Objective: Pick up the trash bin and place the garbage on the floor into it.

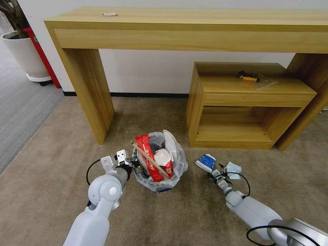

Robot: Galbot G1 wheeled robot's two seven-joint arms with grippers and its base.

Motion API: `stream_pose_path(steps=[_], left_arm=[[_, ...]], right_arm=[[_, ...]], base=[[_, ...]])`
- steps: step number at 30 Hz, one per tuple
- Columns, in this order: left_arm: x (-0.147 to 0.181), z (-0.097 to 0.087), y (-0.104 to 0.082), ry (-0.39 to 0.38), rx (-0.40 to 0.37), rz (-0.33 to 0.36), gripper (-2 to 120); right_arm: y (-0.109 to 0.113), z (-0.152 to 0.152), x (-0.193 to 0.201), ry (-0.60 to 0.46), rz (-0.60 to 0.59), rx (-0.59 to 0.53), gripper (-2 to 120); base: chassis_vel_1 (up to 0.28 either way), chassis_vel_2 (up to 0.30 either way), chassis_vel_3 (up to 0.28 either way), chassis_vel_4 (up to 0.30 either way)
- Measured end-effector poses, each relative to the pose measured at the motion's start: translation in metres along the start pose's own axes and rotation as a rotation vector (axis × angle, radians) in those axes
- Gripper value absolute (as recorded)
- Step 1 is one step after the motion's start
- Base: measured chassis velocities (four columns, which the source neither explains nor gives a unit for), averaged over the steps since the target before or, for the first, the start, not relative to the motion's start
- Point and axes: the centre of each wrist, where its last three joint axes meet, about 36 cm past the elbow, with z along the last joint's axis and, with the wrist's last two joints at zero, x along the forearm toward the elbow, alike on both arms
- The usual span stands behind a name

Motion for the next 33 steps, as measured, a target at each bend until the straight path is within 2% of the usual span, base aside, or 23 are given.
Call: stream_pose_path(steps=[5,13,16,18,20,21,28,33], left_arm=[[0.000,0.000,0.001,-0.001,0.002,0.001,0],[-0.003,0.002,0.003,-0.001,0.001,-0.003,0],[-0.004,0.002,0.003,0.000,0.002,-0.003,0],[-0.005,0.003,0.003,0.000,0.002,-0.003,0],[-0.005,0.003,0.003,-0.001,0.001,-0.004,0],[-0.005,0.003,0.003,-0.001,0.001,-0.004,0],[-0.005,0.006,0.005,-0.004,-0.003,-0.009,0],[-0.005,0.008,0.005,-0.003,-0.003,-0.010,0]], right_arm=[[0.000,0.002,-0.003,-0.017,-0.007,0.071,85],[-0.001,0.006,-0.001,-0.009,-0.001,0.091,71],[-0.002,0.008,-0.001,-0.006,0.003,0.093,54],[-0.002,0.008,0.000,-0.005,0.006,0.095,52],[-0.004,0.010,0.000,0.003,0.017,0.100,41],[-0.004,0.010,0.000,0.003,0.017,0.100,41],[-0.011,0.018,0.003,0.017,0.035,0.108,11],[-0.014,0.019,0.004,0.011,0.043,0.112,0]], base=[[0.000,0.000,0.000,0.000],[0.000,0.000,0.000,0.000],[0.000,0.000,0.000,0.000],[0.000,0.000,0.000,0.000],[0.000,0.000,0.000,0.000],[0.000,0.000,0.000,0.000],[0.000,0.000,0.000,0.000],[0.000,0.000,0.000,0.000]])
